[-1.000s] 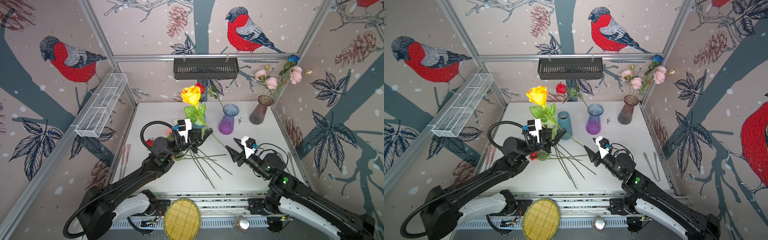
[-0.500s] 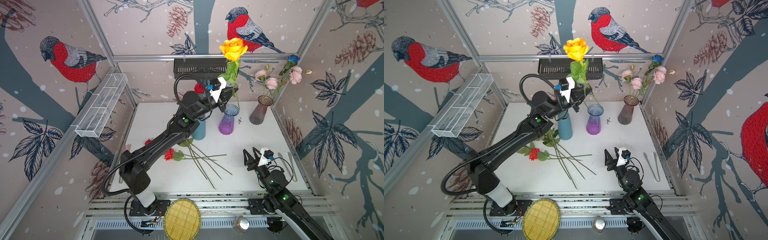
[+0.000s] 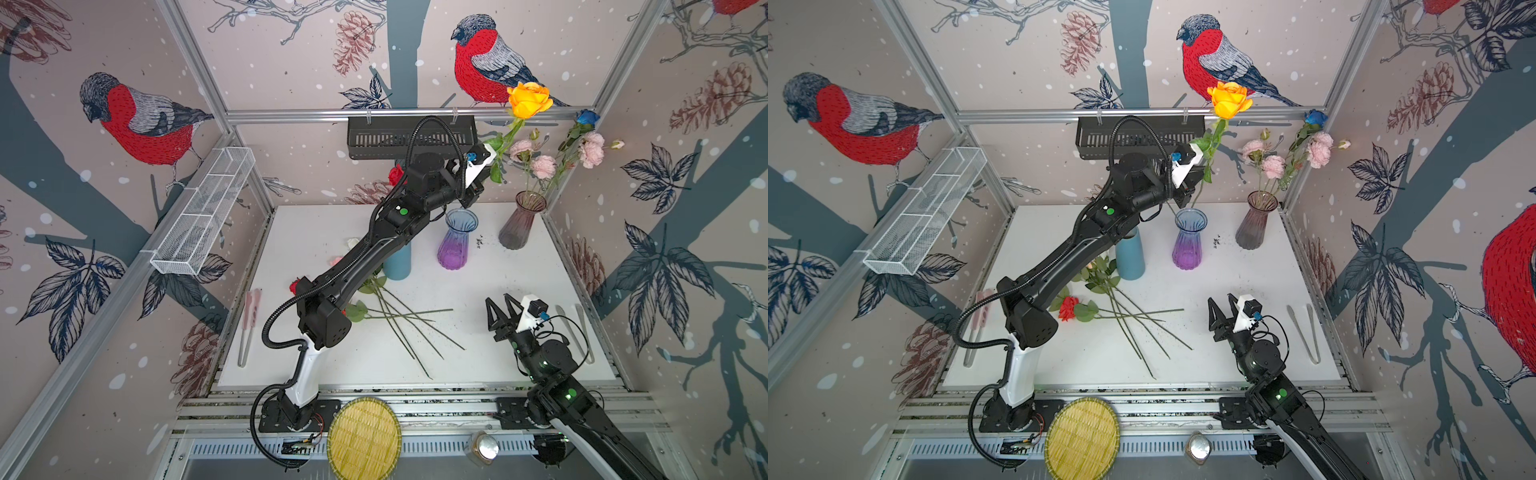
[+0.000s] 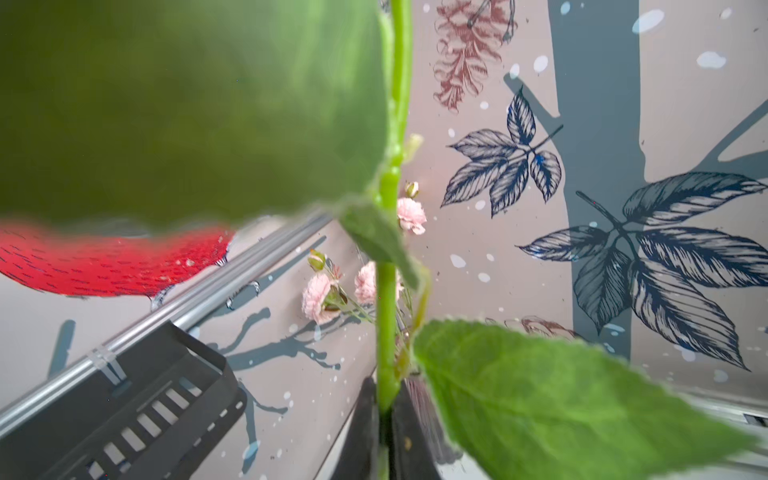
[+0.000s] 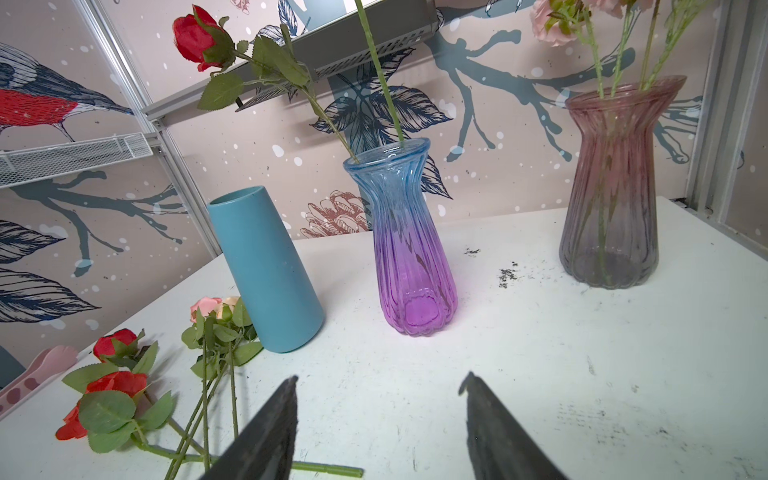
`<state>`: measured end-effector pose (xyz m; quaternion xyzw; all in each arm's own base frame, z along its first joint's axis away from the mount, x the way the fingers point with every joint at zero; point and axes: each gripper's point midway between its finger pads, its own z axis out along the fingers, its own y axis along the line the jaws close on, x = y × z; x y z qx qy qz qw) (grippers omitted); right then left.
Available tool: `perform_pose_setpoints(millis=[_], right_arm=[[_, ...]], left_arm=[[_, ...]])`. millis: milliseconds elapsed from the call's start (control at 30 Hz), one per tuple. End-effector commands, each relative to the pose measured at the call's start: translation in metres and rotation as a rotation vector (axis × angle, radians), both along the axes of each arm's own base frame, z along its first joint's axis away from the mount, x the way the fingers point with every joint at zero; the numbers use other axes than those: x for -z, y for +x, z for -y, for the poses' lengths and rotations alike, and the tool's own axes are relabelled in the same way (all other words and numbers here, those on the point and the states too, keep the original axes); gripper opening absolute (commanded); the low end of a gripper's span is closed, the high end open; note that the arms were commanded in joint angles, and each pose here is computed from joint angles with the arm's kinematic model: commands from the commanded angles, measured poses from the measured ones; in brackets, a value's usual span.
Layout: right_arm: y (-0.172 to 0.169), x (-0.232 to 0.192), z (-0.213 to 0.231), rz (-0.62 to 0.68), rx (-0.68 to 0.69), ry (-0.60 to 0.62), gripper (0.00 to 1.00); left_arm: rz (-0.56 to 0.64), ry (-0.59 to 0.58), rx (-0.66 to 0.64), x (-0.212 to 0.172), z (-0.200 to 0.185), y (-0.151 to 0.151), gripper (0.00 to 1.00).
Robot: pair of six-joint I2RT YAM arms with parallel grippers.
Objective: Arrange the flowers into the vase
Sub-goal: 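Carry the yellow rose with the left gripper over the blue-purple vase, then lower the yellow rose stem into the blue-purple vase with the left gripper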
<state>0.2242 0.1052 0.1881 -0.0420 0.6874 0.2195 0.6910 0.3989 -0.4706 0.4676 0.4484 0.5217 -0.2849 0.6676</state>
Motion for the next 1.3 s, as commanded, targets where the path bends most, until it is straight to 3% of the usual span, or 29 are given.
perform_pose_setpoints(millis=[0,433,633,900,1100,1267], right_arm=[[0.001,0.011,-0.002,-0.009,-0.009,0.009,0.64],[0.001,0.012,-0.003,-0.015,-0.01,0.007,0.64],[0.001,0.011,-0.003,-0.013,-0.011,0.009,0.64],[0.001,0.012,-0.003,-0.013,-0.01,0.008,0.64],[0.001,0.011,-0.003,-0.013,-0.01,0.009,0.64],[0.0,0.011,-0.003,-0.018,-0.012,0.006,0.64]], left_arm=[[-0.03,0.032,0.004,0.012,0.001,-0.001,0.0],[-0.177,-0.019,-0.01,0.029,-0.007,0.022,0.0],[-0.134,-0.06,0.036,0.0,-0.011,0.003,0.0],[-0.01,-0.116,0.052,-0.055,-0.021,-0.056,0.0],[-0.035,-0.151,0.076,-0.068,-0.029,-0.071,0.0],[-0.052,-0.144,0.046,-0.061,-0.028,-0.064,0.0]])
